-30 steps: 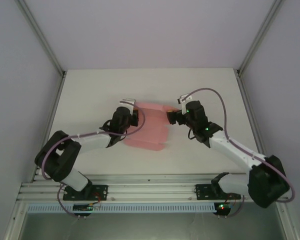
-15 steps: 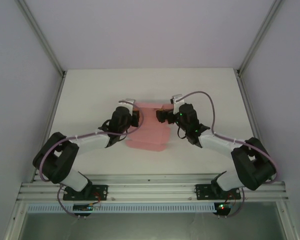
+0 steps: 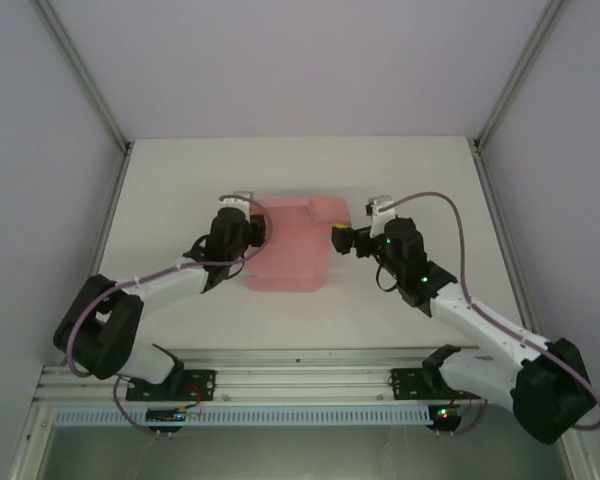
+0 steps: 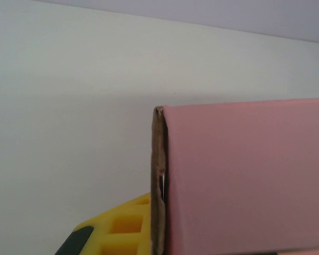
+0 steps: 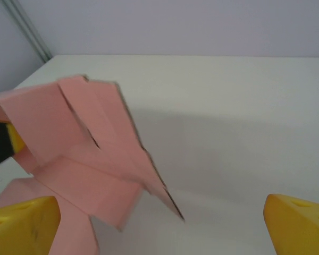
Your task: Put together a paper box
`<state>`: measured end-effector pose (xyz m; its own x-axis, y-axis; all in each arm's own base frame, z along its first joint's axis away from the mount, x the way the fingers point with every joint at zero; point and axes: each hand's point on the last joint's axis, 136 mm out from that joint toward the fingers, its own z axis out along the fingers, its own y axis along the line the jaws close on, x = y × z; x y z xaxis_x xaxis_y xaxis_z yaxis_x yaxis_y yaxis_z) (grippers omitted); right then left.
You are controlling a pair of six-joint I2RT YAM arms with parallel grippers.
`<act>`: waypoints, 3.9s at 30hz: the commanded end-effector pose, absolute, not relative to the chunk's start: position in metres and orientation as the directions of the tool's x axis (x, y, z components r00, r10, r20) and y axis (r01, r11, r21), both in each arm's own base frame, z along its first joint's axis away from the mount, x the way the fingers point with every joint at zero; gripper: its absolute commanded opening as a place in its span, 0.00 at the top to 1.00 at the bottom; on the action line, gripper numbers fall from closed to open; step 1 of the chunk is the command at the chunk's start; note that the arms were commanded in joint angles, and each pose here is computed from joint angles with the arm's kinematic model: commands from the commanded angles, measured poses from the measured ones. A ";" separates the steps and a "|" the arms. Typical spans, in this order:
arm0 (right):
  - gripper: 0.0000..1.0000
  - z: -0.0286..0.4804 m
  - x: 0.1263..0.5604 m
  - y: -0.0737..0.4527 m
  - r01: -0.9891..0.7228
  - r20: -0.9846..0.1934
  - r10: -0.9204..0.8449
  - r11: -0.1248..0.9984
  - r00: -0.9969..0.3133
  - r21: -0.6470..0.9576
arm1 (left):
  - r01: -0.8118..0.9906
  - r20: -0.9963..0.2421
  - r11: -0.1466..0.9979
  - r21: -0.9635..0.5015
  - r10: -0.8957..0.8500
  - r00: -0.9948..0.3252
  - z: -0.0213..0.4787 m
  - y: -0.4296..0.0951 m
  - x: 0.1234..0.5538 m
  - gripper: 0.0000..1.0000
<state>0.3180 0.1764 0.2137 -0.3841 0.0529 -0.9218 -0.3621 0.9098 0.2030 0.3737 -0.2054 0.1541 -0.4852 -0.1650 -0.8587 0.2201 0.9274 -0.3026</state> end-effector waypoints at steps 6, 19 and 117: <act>0.00 0.144 0.308 0.141 -0.194 -0.792 0.080 0.950 -0.605 0.243 | 0.244 -0.858 0.898 -0.366 -0.225 -0.461 0.178 -0.205 0.373 1.00; 0.00 0.170 0.348 0.178 -0.302 -0.851 0.138 0.896 -0.506 0.325 | 0.308 -0.860 0.880 -0.361 -0.187 -0.474 0.174 -0.215 0.368 1.00; 0.43 0.182 0.307 0.260 -0.697 -0.703 -0.265 0.565 -0.660 0.441 | 0.295 -0.842 0.890 -0.348 -0.158 -0.516 0.165 -0.207 0.372 1.00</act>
<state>0.3239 0.2537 0.1794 -0.6776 -0.2127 -0.7040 -0.6479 0.6257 0.4345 0.3620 -0.1962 0.1313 -0.5744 -0.1173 -0.8101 0.2606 0.9120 -0.3168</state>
